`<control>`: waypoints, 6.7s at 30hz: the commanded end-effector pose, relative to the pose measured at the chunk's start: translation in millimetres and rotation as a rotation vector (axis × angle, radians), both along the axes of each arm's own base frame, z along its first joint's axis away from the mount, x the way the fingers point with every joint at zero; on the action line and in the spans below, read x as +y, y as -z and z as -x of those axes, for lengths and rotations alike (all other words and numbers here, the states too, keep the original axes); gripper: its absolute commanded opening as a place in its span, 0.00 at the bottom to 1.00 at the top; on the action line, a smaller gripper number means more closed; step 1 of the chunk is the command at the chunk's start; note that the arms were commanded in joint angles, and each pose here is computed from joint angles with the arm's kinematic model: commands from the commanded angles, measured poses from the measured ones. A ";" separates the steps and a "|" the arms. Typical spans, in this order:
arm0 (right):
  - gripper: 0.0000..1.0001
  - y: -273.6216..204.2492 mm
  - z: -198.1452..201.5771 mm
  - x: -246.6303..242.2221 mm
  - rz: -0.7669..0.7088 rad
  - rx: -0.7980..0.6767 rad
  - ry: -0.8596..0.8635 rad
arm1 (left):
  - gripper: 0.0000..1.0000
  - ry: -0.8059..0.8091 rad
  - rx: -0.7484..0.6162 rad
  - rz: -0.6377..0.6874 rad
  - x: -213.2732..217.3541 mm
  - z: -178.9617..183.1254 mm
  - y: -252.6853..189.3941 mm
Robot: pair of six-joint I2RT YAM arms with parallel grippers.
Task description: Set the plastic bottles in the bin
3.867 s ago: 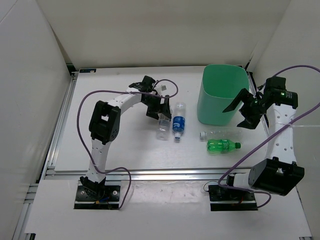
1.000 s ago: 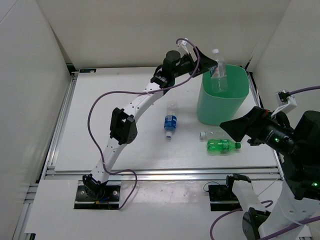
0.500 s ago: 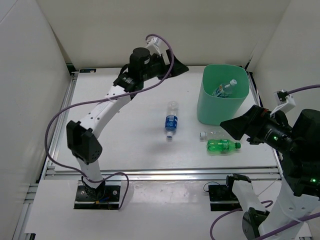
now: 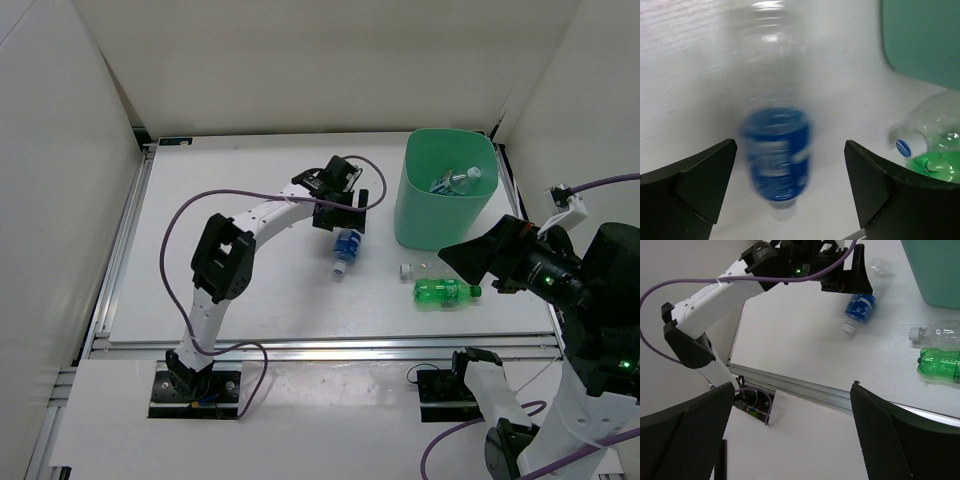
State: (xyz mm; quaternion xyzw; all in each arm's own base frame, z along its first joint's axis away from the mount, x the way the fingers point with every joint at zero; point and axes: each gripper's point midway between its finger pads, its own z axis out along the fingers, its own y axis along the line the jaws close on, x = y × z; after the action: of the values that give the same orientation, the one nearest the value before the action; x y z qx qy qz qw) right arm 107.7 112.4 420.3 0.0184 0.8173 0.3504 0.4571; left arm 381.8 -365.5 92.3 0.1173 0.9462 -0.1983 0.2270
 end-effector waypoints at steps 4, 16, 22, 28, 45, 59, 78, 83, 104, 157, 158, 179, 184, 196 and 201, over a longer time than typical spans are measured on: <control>1.00 6.4 16.7 -0.2 0.015 0.032 0.008 | 1.00 -0.020 -0.049 -0.120 20.2 -15.1 -12.1; 1.00 9.1 3.9 -7.2 0.038 0.048 0.038 | 1.00 0.037 0.045 -0.044 -0.4 -10.3 10.5; 1.00 14.0 1.9 -7.5 0.035 0.068 0.038 | 1.00 0.067 0.074 0.053 -23.4 -11.0 9.8; 1.00 16.7 2.4 -9.4 0.045 0.078 0.047 | 1.00 0.053 0.080 0.140 -40.7 -16.0 -0.2; 1.00 20.3 6.6 -11.4 0.054 0.080 0.063 | 1.00 -0.004 0.129 0.333 -61.8 -21.9 -34.7; 1.00 21.9 8.4 -11.2 0.054 0.080 0.063 | 1.00 0.021 0.309 0.306 -70.4 9.3 29.2; 1.00 24.7 8.7 -13.6 0.063 0.081 0.079 | 0.52 -0.073 0.324 0.286 -7.7 2.4 20.8; 1.00 24.1 11.3 -13.3 0.064 0.072 0.079 | 0.52 -0.247 0.062 0.406 40.8 -75.1 -90.6; 1.00 21.1 10.6 -10.9 0.035 0.087 0.082 | 0.74 0.088 -0.710 1.019 -90.2 -85.9 -377.2; 1.00 305.9 -71.5 -71.0 -0.426 1.063 1.130 | 1.00 -0.612 -0.651 -0.196 271.1 60.2 -187.5; 1.00 310.4 -71.6 -71.0 -0.413 1.090 1.137 | 1.00 -0.610 -0.644 -0.204 271.6 60.9 -183.0; 0.94 383.0 -94.8 -95.2 -0.241 1.294 1.128 | 1.00 -0.647 -0.567 -0.249 308.2 76.0 -146.0; 0.75 387.8 -92.9 -104.8 -0.223 1.301 1.117 | 1.00 -0.633 -0.535 -0.250 303.8 74.9 -134.6; 0.18 267.2 -102.4 -63.7 -0.491 0.957 0.827 | 1.00 -0.624 -0.477 -0.233 293.3 70.2 -118.0; 0.16 154.4 -135.6 -69.3 -0.419 0.587 0.710 | 1.00 -0.615 -0.453 -0.227 289.0 68.9 -111.4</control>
State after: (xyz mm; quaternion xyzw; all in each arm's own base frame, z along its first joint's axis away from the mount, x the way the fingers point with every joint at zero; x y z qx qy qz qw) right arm 230.2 38.4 211.9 0.5518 0.7545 0.2818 0.2161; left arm 313.6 -73.3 207.2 -0.1033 0.8758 0.0266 0.4708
